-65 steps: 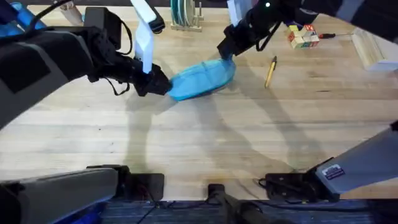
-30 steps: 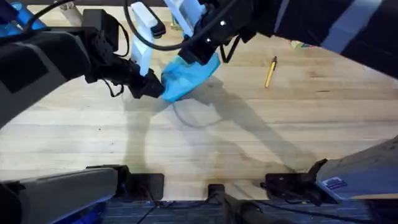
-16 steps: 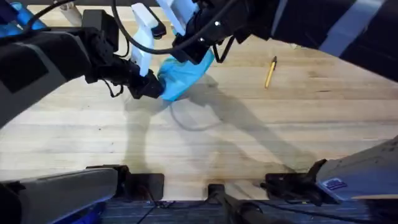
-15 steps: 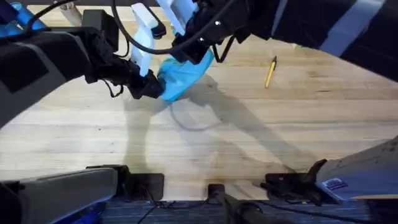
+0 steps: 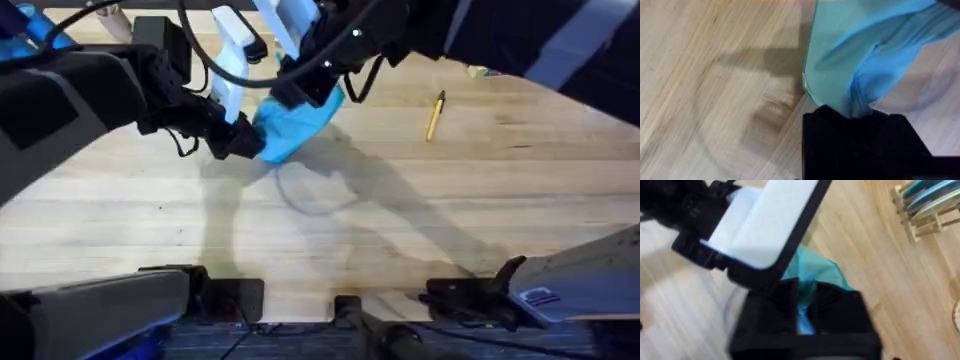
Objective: Unzip the bag, pick up the pens from the table one at a time and place them inside, then zip the bag closed.
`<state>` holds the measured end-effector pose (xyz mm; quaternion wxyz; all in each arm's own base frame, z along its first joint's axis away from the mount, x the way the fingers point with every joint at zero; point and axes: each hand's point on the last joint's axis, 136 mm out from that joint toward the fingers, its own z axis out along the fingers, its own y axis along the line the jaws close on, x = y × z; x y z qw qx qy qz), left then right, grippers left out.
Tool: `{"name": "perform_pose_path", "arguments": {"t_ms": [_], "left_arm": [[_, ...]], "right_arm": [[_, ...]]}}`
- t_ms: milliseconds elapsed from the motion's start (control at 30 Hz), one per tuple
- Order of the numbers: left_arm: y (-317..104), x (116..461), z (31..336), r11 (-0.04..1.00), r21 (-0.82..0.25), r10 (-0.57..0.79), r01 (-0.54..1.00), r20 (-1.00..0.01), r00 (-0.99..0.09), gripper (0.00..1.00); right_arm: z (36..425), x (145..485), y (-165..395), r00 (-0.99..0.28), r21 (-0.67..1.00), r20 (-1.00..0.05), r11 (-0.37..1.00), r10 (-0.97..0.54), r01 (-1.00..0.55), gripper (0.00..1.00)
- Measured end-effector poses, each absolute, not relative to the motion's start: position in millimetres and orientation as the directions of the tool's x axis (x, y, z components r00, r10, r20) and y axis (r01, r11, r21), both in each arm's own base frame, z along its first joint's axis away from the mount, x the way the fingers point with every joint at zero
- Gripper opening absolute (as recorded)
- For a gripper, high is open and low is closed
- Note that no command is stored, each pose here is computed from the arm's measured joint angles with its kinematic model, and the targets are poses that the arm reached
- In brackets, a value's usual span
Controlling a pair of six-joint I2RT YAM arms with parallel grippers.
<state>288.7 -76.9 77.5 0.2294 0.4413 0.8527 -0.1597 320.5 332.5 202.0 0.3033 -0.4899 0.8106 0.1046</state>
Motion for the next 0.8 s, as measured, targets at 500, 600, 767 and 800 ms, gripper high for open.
{"name": "perform_pose_path", "arguments": {"t_ms": [500, 600, 767, 800], "left_arm": [[-92, 295, 89, 0.525, -0.085, 0.642, 0.847, -0.614, -0.459, 0.042], [-96, 294, 91, 0.514, -0.087, 0.643, 0.853, -0.620, -0.450, 0.042], [-97, 294, 91, 0.513, -0.089, 0.642, 0.853, -0.620, -0.451, 0.042], [-97, 294, 91, 0.513, -0.090, 0.642, 0.853, -0.620, -0.451, 0.042]], "right_arm": [[183, 320, 284, -0.410, -0.290, -0.410, 0.542, -0.815, -0.788, 0.995], [191, 326, 273, -0.411, -0.370, -0.392, 0.550, -0.823, -0.749, 0.996], [220, 335, 252, -0.422, -0.445, -0.424, 0.590, -0.802, -0.674, 0.996], [232, 342, 237, -0.438, -0.464, -0.442, 0.618, -0.783, -0.635, 0.996]]}}
